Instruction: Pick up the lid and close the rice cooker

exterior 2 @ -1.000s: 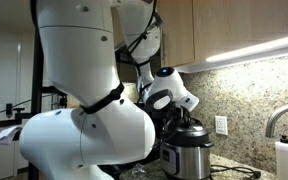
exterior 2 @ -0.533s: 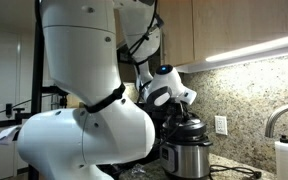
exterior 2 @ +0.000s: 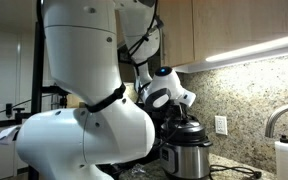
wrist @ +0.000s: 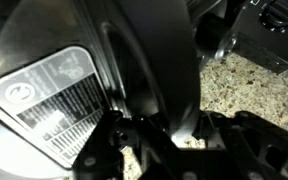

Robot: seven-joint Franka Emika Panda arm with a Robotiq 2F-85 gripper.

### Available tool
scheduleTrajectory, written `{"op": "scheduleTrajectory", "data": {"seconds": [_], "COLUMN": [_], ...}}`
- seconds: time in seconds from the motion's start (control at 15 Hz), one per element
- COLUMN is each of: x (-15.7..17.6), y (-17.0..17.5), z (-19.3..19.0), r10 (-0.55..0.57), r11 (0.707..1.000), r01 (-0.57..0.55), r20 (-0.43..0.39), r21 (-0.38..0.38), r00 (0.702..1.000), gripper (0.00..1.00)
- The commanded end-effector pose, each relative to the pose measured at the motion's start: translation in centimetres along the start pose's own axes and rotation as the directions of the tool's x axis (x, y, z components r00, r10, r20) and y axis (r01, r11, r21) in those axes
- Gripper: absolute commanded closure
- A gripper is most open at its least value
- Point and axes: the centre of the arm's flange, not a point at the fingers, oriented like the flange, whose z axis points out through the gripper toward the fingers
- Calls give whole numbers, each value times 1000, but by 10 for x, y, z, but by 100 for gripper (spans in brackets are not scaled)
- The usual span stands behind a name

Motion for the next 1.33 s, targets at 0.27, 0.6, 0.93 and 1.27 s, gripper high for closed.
{"op": "scheduleTrajectory", "data": {"seconds": [0.27,0.6,0.93,1.27], "x": [-23,-39,-54,-57], "y": [-1,0,3,4], "z": [-14,-10,-8,-6], "r10": [154,203,262,332], "r11": [984,973,958,935], "r01": [-164,-218,-279,-352], "r20": [-135,-162,-201,-237], "r21": [-64,-78,-61,-46], "r00": [979,966,944,913], "gripper": [99,99,99,99]}}
